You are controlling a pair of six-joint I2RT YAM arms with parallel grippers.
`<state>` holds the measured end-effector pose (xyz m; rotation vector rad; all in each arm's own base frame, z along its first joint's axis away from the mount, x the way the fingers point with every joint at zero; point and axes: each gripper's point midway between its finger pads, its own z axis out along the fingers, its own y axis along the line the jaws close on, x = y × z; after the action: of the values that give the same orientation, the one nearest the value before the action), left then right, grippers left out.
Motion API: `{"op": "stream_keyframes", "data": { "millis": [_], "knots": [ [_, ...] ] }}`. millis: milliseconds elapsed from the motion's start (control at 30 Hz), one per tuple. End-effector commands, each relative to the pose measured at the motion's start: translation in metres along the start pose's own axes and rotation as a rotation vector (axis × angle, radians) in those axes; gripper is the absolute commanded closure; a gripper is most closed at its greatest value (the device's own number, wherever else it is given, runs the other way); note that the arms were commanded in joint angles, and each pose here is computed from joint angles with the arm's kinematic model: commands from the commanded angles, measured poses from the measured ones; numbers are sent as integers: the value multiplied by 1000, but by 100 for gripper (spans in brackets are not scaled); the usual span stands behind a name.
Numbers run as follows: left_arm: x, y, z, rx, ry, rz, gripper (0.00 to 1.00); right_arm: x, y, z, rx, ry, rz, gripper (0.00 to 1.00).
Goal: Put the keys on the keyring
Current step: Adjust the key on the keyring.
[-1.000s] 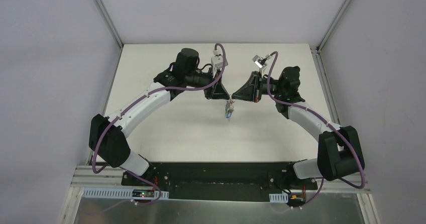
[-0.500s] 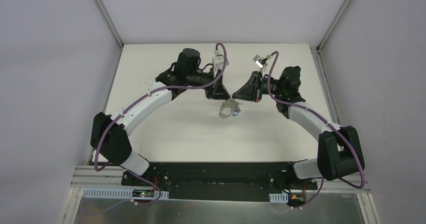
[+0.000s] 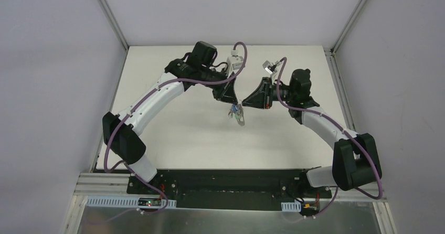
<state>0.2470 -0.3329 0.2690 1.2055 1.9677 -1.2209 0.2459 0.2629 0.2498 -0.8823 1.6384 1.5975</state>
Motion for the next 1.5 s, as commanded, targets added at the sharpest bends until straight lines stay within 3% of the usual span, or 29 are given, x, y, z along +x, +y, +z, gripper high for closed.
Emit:
{"op": "stream_keyframes", "data": {
  "millis": [0, 300, 733, 1167, 1467],
  "knots": [
    [13, -18, -10, 18, 134, 23, 100, -20, 13, -1, -7, -5, -127, 83],
    [19, -24, -2, 37, 184, 27, 100, -27, 31, -1, -58, 4, -145, 74],
    [12, -26, 6, 51, 166, 14, 100, -1, 41, 13, -130, 57, -131, 71],
    [11, -30, 6, 69, 160, 16, 100, 9, 28, 15, -94, 92, -134, 77],
    [14, -29, 8, 70, 166, 14, 100, 8, 31, 19, -111, 100, -130, 93]
  ]
}}
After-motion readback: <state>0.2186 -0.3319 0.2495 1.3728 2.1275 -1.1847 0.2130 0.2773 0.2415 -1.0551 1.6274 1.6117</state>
